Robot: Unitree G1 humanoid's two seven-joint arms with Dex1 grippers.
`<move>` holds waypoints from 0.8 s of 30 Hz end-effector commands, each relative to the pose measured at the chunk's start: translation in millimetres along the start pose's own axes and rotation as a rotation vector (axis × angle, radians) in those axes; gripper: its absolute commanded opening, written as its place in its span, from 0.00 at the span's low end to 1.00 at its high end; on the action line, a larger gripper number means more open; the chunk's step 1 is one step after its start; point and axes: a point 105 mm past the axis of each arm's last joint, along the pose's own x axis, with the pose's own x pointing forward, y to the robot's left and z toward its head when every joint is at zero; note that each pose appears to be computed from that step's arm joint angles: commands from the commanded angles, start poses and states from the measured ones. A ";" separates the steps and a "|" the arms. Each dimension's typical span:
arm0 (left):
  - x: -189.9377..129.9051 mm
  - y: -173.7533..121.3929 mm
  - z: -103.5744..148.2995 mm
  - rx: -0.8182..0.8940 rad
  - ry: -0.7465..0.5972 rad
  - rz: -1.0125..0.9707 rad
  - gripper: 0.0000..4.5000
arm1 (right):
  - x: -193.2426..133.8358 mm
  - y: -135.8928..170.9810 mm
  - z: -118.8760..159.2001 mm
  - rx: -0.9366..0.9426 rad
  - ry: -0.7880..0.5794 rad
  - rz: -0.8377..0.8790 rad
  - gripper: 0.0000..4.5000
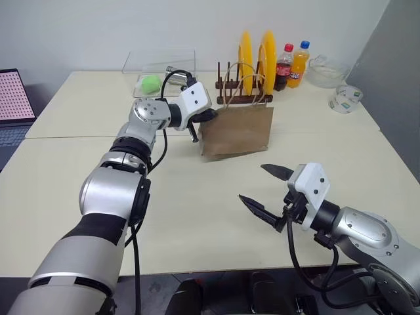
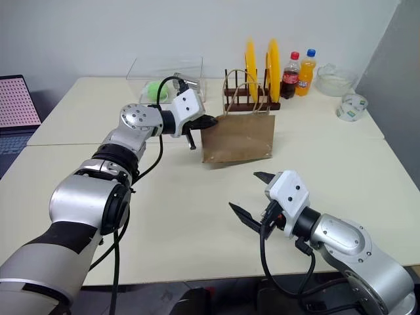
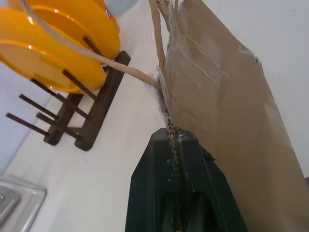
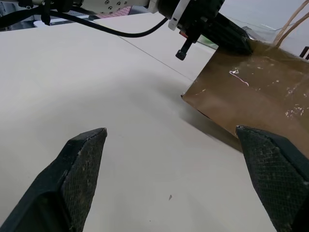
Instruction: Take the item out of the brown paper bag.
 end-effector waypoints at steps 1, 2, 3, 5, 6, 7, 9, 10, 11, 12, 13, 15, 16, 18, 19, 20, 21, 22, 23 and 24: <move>-3.9 15.3 22.7 0.060 -0.060 0.043 0.00 | -3.7 3.5 11.3 -0.032 -0.037 0.005 1.00; -4.8 14.7 20.5 0.065 -0.053 0.041 0.00 | -3.6 3.5 11.3 -0.032 -0.037 0.006 1.00; -5.2 14.3 18.3 0.068 -0.045 0.041 0.00 | -3.5 3.5 11.4 -0.032 -0.037 0.008 1.00; -5.0 13.4 15.6 0.076 -0.036 0.045 0.00 | -3.2 3.3 11.6 -0.032 -0.038 0.010 1.00; -4.3 12.0 13.7 0.082 -0.029 0.046 0.00 | -2.7 3.0 11.7 -0.033 -0.038 0.011 1.00; -3.5 10.7 11.4 0.089 -0.022 0.050 0.00 | -1.9 2.7 11.8 -0.033 -0.039 0.012 1.00; -2.6 8.6 8.1 0.088 -0.014 0.051 0.00 | -0.6 2.0 11.7 -0.034 -0.038 0.012 1.00; -2.2 8.3 6.5 0.083 -0.011 0.057 0.00 | 0.3 1.3 11.1 -0.036 -0.036 0.011 1.00; -2.0 7.8 5.1 0.083 -0.007 0.060 0.00 | 1.0 0.7 10.7 -0.037 -0.033 0.010 1.00; -1.8 7.5 4.2 0.084 -0.003 0.062 0.00 | 1.5 0.2 10.3 -0.038 -0.032 0.010 1.00; -2.0 9.1 3.6 0.084 0.000 0.077 0.00 | 2.3 -0.2 10.2 -0.039 -0.031 0.009 1.00; -3.0 12.5 3.1 0.083 0.007 0.101 0.00 | 3.5 -0.7 10.3 -0.039 -0.031 0.010 1.00; -3.7 14.2 3.0 0.079 0.008 0.112 0.00 | 4.1 -0.8 10.5 -0.039 -0.032 0.010 1.00; -4.3 15.6 2.9 0.075 0.008 0.120 0.00 | 4.8 -0.9 10.6 -0.039 -0.032 0.011 1.00; -4.5 16.1 3.1 0.074 0.007 0.124 0.00 | 4.9 -0.9 10.5 -0.039 -0.031 0.011 1.00; -5.4 17.7 3.4 0.048 -0.002 0.132 0.05 | 5.4 -0.8 10.3 -0.039 -0.031 0.011 1.00; -6.1 18.1 3.7 0.009 -0.017 0.130 0.10 | 5.8 -0.7 10.1 -0.037 -0.030 0.011 1.00; -6.8 18.0 3.7 -0.021 -0.029 0.125 0.14 | 6.2 -0.5 9.9 -0.037 -0.029 0.011 1.00; -7.7 17.2 3.8 -0.033 -0.038 0.114 0.20 | 6.5 -0.2 9.8 -0.037 -0.029 0.012 1.00; -8.3 16.5 3.9 -0.035 -0.043 0.107 0.27 | 6.8 0.1 9.7 -0.037 -0.029 0.012 1.00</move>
